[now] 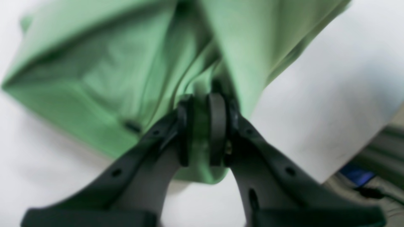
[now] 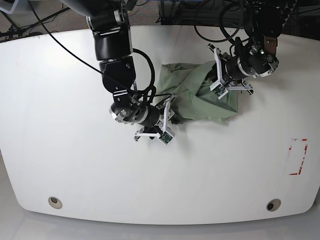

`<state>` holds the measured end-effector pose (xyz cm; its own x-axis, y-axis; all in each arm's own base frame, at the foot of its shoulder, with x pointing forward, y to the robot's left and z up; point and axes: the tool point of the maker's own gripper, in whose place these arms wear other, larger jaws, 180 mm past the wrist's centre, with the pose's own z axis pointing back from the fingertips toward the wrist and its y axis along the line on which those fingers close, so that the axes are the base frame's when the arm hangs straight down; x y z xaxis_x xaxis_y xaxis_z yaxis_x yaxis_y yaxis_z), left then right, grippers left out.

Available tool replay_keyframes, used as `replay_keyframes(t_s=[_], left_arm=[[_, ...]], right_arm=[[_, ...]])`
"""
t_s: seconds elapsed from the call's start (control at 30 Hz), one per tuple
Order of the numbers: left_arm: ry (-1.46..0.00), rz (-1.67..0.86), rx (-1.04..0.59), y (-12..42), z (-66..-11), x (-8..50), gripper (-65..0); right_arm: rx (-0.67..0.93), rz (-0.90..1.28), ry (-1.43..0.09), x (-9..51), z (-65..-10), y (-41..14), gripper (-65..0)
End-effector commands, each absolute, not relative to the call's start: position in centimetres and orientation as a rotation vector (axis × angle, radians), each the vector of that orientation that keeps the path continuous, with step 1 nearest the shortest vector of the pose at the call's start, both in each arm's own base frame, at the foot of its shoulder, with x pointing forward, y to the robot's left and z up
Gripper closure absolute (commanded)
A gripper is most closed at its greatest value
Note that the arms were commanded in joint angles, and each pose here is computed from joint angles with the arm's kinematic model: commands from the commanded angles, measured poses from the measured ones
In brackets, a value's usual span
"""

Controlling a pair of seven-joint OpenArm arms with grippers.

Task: Fold the T-shirt properly
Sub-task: 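Grasp the bundle edges with both grippers and spread it flat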

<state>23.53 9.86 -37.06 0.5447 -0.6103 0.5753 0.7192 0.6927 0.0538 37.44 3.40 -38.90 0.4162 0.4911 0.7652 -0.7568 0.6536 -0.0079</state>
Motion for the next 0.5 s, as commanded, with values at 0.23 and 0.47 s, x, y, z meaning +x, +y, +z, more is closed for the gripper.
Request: replay_keyframes(t_s=[0.23, 0.47], left_arm=[[-0.609, -0.83, -0.034, 13.7, -36.9, 25.9, -6.7], [-0.57, -0.78, -0.033, 17.6, -39.5, 29.3, -6.7]], right_arm=[[0.403, 0.768, -0.797, 36.9, -41.3, 2.0, -21.9], [0.361, 0.776, -0.813, 35.2, -41.3, 0.0, -21.9]])
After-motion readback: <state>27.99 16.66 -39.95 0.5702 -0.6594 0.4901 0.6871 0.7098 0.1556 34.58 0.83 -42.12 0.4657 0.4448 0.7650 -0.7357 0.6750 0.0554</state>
